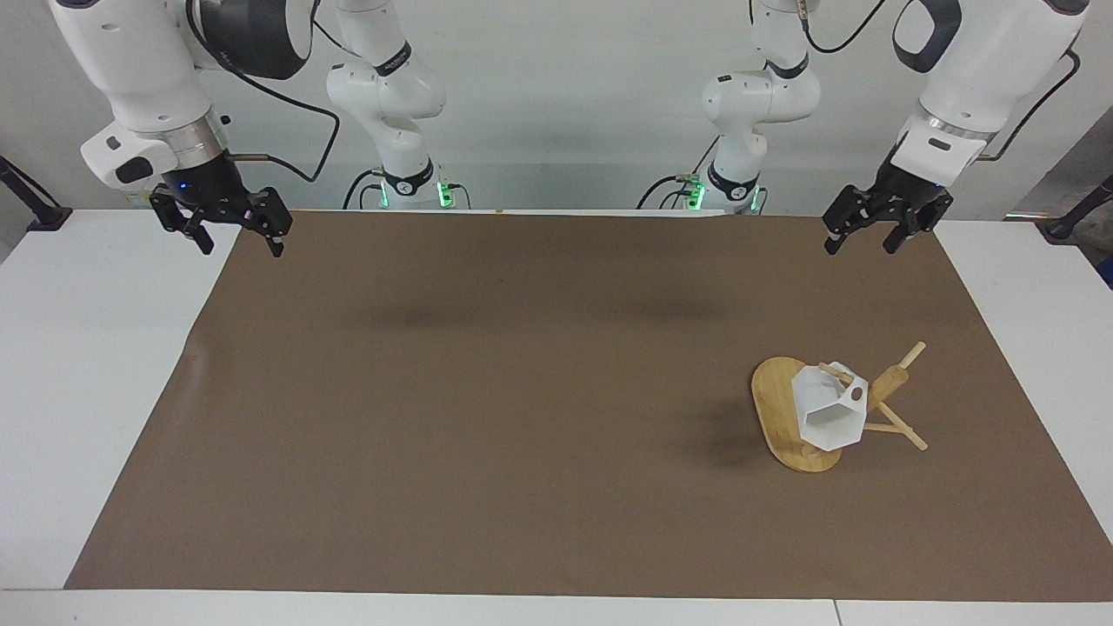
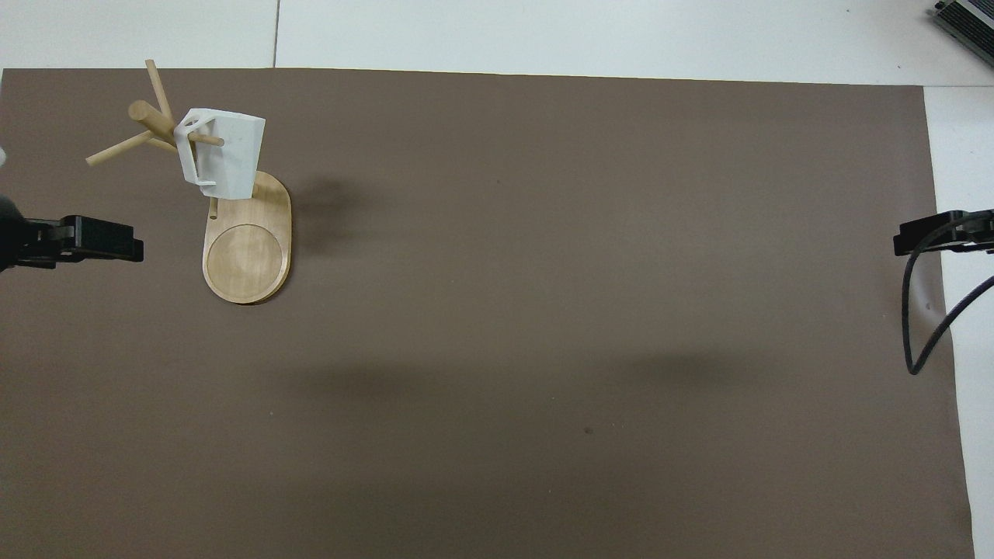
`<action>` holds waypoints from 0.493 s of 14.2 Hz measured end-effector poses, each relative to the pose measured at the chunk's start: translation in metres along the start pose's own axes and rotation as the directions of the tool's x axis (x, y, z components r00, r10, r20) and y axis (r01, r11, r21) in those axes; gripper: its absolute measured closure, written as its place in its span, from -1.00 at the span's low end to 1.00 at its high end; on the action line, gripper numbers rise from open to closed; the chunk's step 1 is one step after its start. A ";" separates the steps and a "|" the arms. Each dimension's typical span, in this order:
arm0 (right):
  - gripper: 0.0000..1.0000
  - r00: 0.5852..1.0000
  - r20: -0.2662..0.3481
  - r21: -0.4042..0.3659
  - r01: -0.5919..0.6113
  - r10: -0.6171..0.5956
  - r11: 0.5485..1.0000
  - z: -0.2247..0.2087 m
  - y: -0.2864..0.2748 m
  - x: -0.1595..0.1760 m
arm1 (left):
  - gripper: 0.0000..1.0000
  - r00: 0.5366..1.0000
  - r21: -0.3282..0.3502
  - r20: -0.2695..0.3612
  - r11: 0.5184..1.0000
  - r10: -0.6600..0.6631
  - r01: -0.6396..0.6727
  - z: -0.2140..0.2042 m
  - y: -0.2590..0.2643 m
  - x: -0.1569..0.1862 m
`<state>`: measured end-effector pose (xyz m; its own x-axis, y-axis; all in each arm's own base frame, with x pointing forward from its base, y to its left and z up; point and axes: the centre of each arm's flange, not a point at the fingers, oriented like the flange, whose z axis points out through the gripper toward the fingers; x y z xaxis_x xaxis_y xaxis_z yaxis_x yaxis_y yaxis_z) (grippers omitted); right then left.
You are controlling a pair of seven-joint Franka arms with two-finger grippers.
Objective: Hang cup on rack
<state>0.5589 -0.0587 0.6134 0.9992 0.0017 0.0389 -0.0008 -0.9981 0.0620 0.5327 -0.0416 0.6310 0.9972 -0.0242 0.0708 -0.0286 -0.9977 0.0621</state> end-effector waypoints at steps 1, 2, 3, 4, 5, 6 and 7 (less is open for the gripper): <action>-1.00 1.000 0.000 0.000 0.000 0.000 1.000 0.000 0.000 0.000 | -1.00 0.999 0.020 0.010 0.999 0.033 -0.033 -0.008 -0.002 0.001; -1.00 1.000 0.000 0.000 0.000 0.000 1.000 0.000 0.000 0.000 | -1.00 0.998 0.029 0.024 0.998 0.062 -0.063 -0.016 -0.001 0.001; -1.00 1.000 0.000 0.000 0.000 0.000 1.000 0.000 0.000 0.000 | -1.00 0.995 0.031 0.040 0.996 0.088 -0.089 -0.020 0.002 0.002; -1.00 1.000 0.000 0.000 0.000 0.000 1.000 0.000 0.000 0.000 | -1.00 0.994 0.031 0.049 0.994 0.101 -0.102 -0.024 0.005 0.003; -1.00 1.000 0.000 0.000 0.000 0.000 1.000 0.000 0.000 0.000 | -1.00 0.993 0.030 0.050 0.993 0.110 -0.111 -0.029 0.007 0.004; -1.00 1.000 0.000 0.000 0.000 0.000 1.000 0.000 0.000 0.000 | -1.00 0.992 0.029 0.051 0.993 0.116 -0.117 -0.036 0.009 0.005; -1.00 1.000 0.000 0.000 0.000 0.000 1.000 0.000 0.000 0.000 | -1.00 0.992 0.030 0.058 0.993 0.116 -0.118 -0.042 0.009 0.005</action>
<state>0.5589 -0.0587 0.6134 0.9992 0.0016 0.0389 -0.0008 -0.9981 0.0620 0.5344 -0.0479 0.6737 0.9895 -0.1433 0.0193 -0.1438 -0.9893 0.0239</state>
